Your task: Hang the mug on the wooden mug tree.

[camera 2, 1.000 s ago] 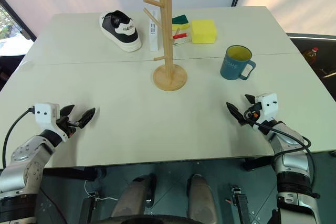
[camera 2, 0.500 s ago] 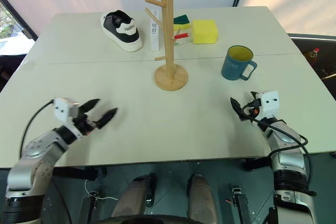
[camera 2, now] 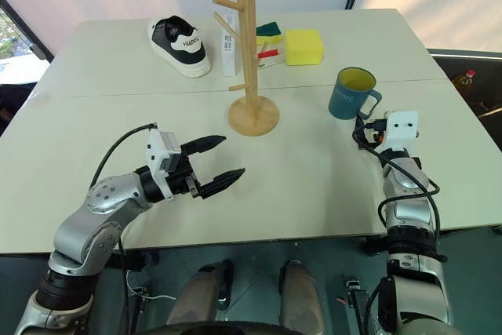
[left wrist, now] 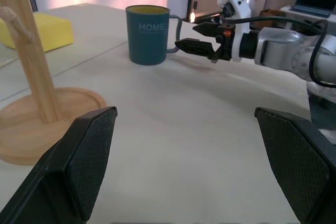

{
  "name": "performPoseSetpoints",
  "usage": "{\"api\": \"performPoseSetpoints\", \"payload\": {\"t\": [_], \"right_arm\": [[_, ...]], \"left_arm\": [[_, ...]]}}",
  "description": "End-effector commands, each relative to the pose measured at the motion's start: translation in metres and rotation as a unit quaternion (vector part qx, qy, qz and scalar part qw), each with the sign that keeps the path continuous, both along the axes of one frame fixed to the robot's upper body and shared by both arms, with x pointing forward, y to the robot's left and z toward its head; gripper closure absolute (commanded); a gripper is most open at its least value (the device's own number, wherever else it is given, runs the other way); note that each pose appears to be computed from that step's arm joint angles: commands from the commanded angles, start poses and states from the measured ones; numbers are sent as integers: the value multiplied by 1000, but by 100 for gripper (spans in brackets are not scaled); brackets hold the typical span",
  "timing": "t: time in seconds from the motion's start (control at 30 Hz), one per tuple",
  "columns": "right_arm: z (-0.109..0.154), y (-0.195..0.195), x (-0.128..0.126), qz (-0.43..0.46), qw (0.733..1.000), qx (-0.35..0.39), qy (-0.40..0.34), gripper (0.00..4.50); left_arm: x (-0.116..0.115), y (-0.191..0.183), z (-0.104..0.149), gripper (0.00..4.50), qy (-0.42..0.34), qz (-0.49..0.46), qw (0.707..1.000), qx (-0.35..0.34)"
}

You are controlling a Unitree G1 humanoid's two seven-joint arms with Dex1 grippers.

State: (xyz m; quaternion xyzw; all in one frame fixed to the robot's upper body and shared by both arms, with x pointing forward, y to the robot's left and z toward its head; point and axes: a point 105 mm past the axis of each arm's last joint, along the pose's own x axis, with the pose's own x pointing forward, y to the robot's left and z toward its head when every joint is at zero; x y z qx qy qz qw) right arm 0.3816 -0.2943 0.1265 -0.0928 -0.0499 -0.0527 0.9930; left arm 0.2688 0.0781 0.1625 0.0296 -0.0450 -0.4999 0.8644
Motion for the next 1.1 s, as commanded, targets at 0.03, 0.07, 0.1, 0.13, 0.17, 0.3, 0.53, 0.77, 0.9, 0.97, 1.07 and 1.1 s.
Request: {"api": "performPoseSetpoints", "payload": {"t": [0.03, 0.07, 0.1, 0.13, 0.17, 0.3, 0.53, 0.77, 0.9, 0.97, 1.07, 1.1], "right_arm": [[17, -3, 8, -20, 999, -8, -28, 4], [17, -4, 10, -23, 999, -8, -28, 4], [17, -4, 11, -25, 999, -8, -27, 4], [17, -5, 12, -27, 999, -8, -26, 4], [17, -6, 13, -29, 999, -9, -25, 4], [16, -8, 19, -42, 999, -9, -19, 4], [11, -8, 28, -56, 998, -5, -8, 4], [7, -8, 37, -67, 998, 16, 3, 4], [7, -3, 41, -54, 998, 26, 0, 130], [8, -1, 42, -47, 998, 31, -2, 239], [7, 4, 43, -36, 999, 34, -4, 401], [8, 5, 43, -34, 999, 34, -5, 448]], "left_arm": [[-6, 0, 16, 0, -26, -13, 999, -13], [-7, 0, 17, 0, -26, -15, 999, -15], [-7, 0, 18, 0, -27, -16, 999, -16], [-7, 0, 19, 0, -27, -16, 999, -17], [-7, -1, 19, 0, -27, -16, 999, -17], [-8, -3, 22, 0, -33, -18, 999, -21], [-6, -4, 22, 0, -35, -17, 999, -20], [-4, -3, 23, 0, -41, -15, 999, -19], [-4, -3, 22, 0, -41, -14, 999, -18], [-4, -2, 22, 0, -41, -13, 999, -18], [-3, -1, 22, 0, -41, -10, 999, -18], [-3, -1, 22, 0, -41, -10, 999, -17]]}}
